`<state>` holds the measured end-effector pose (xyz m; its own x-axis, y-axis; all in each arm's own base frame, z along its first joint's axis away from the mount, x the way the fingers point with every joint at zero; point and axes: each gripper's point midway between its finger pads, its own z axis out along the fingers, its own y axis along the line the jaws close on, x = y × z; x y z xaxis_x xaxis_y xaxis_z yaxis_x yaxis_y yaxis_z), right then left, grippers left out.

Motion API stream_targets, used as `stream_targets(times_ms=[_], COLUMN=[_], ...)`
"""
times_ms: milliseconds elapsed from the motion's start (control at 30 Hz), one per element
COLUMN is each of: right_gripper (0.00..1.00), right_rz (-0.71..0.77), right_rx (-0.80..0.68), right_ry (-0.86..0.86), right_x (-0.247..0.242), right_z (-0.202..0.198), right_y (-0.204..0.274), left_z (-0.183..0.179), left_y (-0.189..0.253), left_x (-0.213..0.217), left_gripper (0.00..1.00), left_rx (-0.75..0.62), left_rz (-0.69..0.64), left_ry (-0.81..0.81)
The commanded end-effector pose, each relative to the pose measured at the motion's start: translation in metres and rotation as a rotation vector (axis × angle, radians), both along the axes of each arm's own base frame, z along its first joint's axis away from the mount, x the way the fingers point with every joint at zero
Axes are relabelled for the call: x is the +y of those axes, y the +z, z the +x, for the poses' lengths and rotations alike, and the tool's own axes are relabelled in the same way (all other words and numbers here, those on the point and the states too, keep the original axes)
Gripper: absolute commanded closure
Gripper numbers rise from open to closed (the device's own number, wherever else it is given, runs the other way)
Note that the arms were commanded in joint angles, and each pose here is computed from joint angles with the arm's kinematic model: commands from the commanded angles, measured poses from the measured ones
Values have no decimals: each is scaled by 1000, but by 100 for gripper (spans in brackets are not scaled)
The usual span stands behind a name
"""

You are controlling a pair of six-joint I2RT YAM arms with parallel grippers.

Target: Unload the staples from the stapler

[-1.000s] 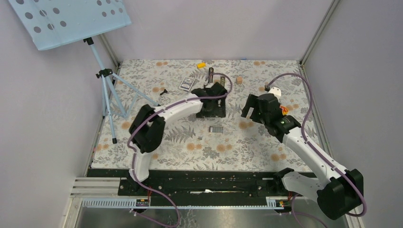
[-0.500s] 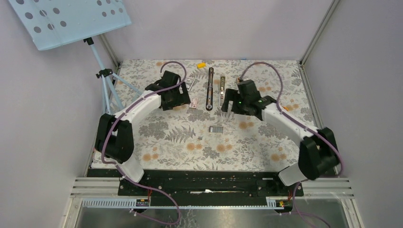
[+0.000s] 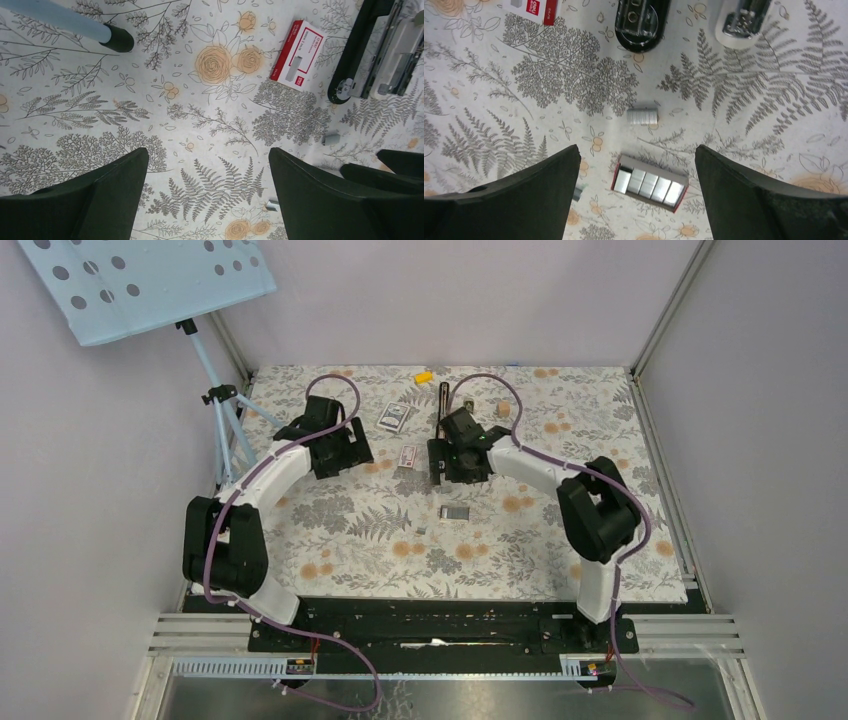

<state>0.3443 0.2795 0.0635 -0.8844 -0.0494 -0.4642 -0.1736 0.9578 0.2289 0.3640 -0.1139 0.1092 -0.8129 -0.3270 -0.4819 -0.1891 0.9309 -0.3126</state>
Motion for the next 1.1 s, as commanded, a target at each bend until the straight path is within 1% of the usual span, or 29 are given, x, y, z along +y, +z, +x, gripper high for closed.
stream_targets(times_ms=[0,100,300,600,800,1067], right_gripper=[10,14,21,22,31,38], right_rz=[-88,-142,-217,-213,-204,-233], right_rx=[-12,7,25,37,18,10], right_ry=[78,118,117,135,149,141], right_x=[13,18,12,16,20,16], right_z=[6,3,3,5,8,12], right_y=[-2,-14,-34,-44,-48,-56], left_z=[10,10,11,11,12,13], left_y=[20,20,20,16,14,13], left_x=[-10,-9,-10,-9,-6,-7], left_gripper=[6,6,7,7,7,7], left_rx=[-75,-73,-71,-63,-56,-52], left_rz=[-73,-83,-102,-104,-111,-130], left_ry=[-35,-34,-42,-39,-29,-29])
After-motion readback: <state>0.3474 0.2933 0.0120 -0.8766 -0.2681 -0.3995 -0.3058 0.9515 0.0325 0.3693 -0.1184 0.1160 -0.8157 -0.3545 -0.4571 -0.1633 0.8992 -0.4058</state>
